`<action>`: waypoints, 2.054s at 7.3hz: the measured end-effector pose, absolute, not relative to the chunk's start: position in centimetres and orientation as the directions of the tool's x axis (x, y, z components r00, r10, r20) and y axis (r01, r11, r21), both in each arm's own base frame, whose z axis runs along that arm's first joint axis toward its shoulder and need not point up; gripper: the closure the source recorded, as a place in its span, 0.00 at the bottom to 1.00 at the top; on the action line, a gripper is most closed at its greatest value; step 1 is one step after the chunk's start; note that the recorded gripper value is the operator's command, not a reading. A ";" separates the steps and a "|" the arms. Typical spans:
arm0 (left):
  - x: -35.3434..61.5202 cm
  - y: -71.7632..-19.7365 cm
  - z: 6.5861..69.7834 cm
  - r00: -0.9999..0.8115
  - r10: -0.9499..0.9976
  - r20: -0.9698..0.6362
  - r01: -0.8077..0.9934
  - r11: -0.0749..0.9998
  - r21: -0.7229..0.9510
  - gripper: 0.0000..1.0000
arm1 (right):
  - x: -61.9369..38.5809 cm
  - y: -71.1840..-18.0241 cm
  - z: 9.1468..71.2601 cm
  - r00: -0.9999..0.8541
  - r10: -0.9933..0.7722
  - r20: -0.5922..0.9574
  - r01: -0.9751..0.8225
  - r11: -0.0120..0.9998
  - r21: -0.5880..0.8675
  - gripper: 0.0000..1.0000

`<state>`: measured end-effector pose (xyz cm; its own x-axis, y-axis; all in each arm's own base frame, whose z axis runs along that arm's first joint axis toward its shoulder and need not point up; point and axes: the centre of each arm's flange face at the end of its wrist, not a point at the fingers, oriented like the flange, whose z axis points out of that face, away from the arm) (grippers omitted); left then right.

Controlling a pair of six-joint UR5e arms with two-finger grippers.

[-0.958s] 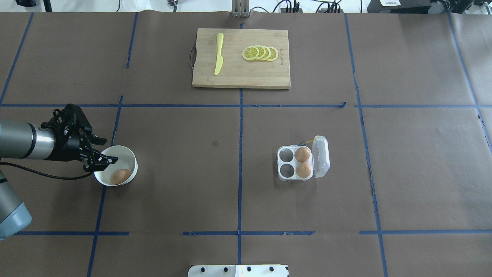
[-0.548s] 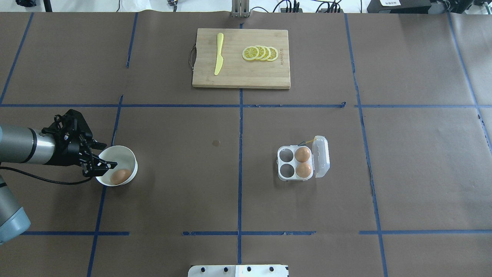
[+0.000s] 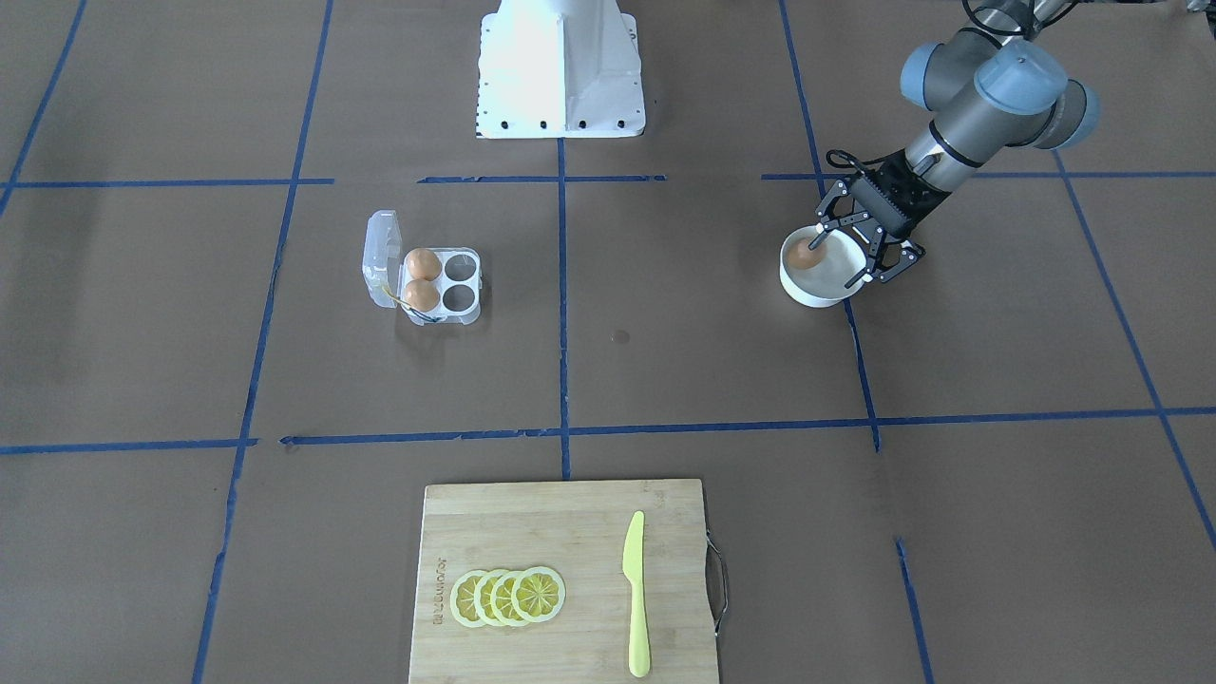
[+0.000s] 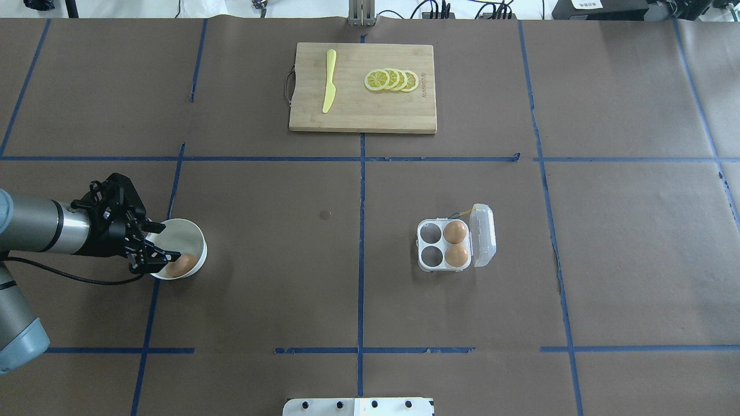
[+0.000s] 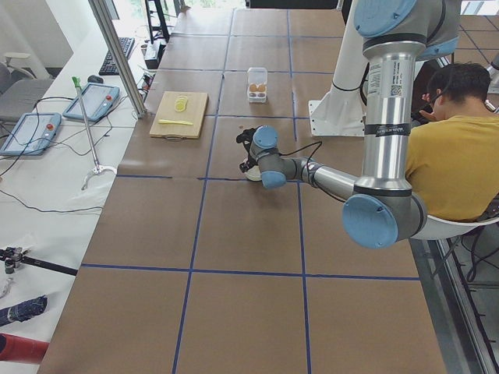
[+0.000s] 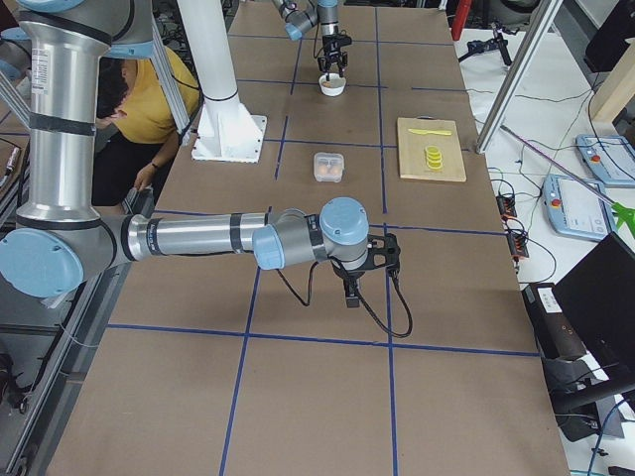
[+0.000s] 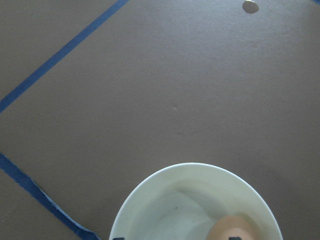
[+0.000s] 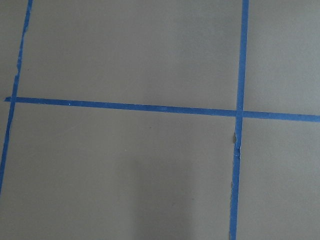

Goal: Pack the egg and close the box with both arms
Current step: 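Lower the left gripper into the bowl and grasp the brown egg, then carry the egg with the left gripper to the clear egg carton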

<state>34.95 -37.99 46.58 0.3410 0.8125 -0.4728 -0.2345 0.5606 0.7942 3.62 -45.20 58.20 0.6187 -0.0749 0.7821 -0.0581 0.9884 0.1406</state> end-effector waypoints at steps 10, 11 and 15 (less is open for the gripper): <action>36.6 -37.2 47.4 0.325 0.812 -0.484 -0.259 0.569 0.781 0.24 | 3.6 -45.3 58.7 0.619 -0.067 0.782 -0.058 0.990 0.131 0.00; 36.8 -37.1 47.6 0.324 0.813 -0.484 -0.262 0.568 0.780 0.25 | 3.6 -45.3 58.8 0.619 -0.066 0.782 -0.058 0.990 0.130 0.00; 37.8 -37.1 47.3 0.313 0.820 -0.480 -0.267 0.561 0.784 0.93 | 3.6 -45.4 59.0 0.620 -0.064 0.782 -0.057 0.990 0.127 0.00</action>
<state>37.78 -37.13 47.33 0.3129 0.8198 -0.4796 -0.2667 0.5605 0.7840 3.62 -45.43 58.99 0.6198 -0.0640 0.7821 -0.0575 0.9903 0.1265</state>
